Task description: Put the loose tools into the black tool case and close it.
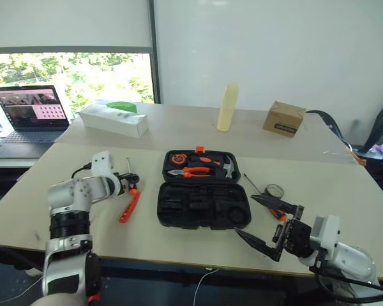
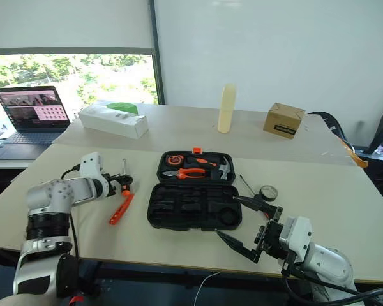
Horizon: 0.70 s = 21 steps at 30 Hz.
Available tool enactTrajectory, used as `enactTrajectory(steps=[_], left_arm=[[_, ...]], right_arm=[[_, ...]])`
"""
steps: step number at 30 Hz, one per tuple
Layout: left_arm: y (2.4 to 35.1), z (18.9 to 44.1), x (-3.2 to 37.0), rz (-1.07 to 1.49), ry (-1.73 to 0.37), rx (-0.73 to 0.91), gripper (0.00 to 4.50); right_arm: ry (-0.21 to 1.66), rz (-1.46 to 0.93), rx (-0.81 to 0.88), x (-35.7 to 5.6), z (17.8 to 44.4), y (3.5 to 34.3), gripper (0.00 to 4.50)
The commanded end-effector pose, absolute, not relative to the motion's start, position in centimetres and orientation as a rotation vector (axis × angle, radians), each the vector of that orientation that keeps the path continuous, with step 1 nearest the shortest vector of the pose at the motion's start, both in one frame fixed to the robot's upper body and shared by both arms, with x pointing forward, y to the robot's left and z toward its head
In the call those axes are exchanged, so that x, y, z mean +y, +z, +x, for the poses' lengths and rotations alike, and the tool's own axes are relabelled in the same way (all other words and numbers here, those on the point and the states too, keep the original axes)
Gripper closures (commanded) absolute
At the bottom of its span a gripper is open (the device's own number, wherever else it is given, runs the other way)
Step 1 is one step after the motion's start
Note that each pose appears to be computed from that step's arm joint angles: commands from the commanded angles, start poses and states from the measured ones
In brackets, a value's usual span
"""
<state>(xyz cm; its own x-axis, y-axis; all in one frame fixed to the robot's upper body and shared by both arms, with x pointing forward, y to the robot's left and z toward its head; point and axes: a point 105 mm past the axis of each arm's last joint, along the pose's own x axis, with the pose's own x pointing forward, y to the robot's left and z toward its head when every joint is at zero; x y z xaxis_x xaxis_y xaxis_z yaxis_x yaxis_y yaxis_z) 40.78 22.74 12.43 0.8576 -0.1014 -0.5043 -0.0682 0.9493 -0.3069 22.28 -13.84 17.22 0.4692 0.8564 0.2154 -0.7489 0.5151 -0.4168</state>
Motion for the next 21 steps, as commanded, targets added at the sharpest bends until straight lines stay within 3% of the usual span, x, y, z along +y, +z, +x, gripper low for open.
enactTrajectory(steps=[1,7,10,16,18,21], left_arm=[[11.8,41.6,22.2,-0.301,-0.023,0.547,0.71],[10.3,41.0,22.5,-0.253,-0.058,0.642,2.98],[10.5,40.7,23.9,-0.237,-0.036,0.638,3.87],[17.2,40.8,27.1,-0.263,-0.123,0.351,3.92],[19.6,40.4,26.9,-0.216,-0.256,0.249,3.92],[22.5,38.2,22.5,0.029,-0.716,0.101,3.92]], right_arm=[[0.995,-0.283,-0.457,-13.5,21.7,17.9,0.00],[0.967,-0.276,-0.458,-13.8,21.7,17.8,0.00],[0.966,-0.278,-0.459,-13.8,21.9,17.6,0.00],[0.945,-0.293,-0.446,-14.4,21.9,17.5,0.00],[0.923,-0.299,-0.442,-14.8,21.9,17.5,0.00],[0.886,-0.319,-0.422,-15.8,21.6,17.6,0.00]])
